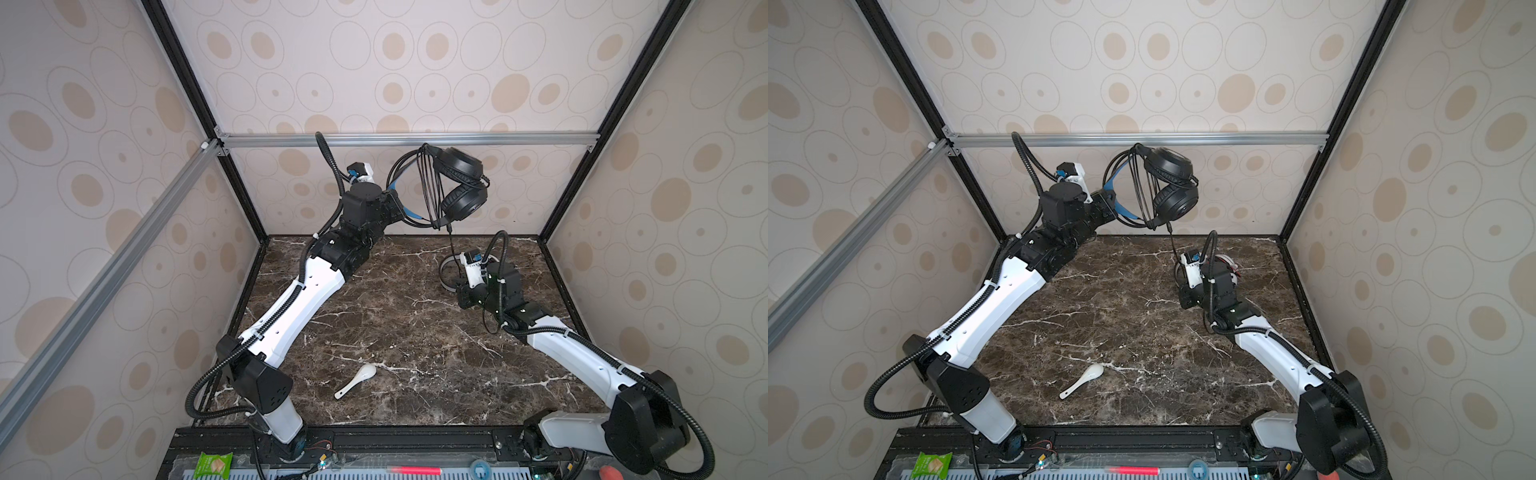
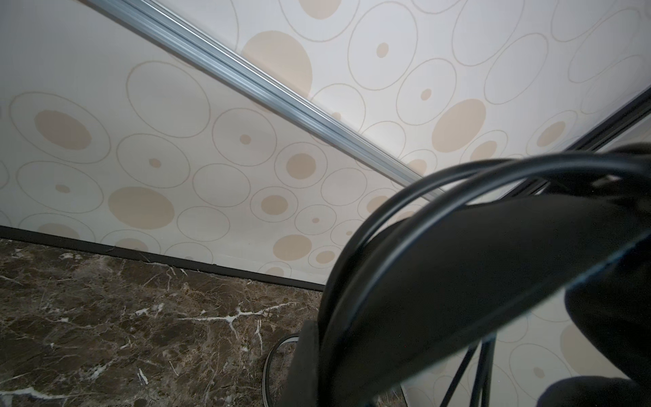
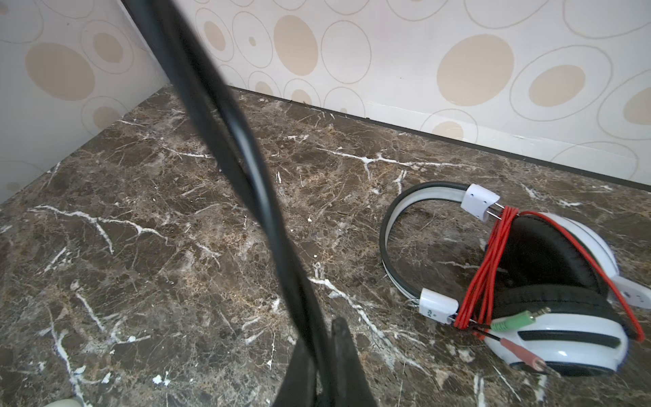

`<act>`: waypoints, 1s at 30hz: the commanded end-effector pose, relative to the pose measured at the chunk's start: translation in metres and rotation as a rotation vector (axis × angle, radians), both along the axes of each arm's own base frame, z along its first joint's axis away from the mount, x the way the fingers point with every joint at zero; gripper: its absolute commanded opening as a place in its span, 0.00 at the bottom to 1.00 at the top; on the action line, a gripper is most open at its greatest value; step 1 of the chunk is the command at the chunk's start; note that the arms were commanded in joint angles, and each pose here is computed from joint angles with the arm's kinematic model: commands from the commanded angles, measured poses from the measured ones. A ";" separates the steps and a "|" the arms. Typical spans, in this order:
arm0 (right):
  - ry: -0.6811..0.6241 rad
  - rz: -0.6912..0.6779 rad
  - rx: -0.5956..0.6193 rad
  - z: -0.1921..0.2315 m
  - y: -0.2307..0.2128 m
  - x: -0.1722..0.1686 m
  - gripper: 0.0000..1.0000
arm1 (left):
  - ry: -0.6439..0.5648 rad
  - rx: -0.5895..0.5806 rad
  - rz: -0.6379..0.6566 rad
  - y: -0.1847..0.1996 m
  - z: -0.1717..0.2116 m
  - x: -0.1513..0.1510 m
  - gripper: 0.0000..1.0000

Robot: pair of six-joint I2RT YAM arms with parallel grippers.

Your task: Wrap the headphones

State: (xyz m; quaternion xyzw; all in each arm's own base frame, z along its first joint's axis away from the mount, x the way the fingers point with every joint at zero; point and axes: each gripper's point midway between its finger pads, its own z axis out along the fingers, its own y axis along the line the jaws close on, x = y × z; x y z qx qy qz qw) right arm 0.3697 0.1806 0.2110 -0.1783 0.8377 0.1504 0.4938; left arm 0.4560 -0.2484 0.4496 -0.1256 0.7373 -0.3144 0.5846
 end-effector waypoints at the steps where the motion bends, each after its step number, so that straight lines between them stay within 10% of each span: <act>1: 0.071 -0.005 -0.047 -0.025 0.001 -0.016 0.00 | -0.166 -0.231 0.053 0.012 0.074 -0.001 0.00; 21: 0.021 0.176 -0.058 0.002 0.040 -0.052 0.00 | -0.024 0.117 0.252 0.018 -0.032 0.050 0.00; 30: 0.032 0.247 -0.028 0.007 0.056 -0.065 0.00 | -0.008 0.038 0.181 0.004 -0.046 0.053 0.00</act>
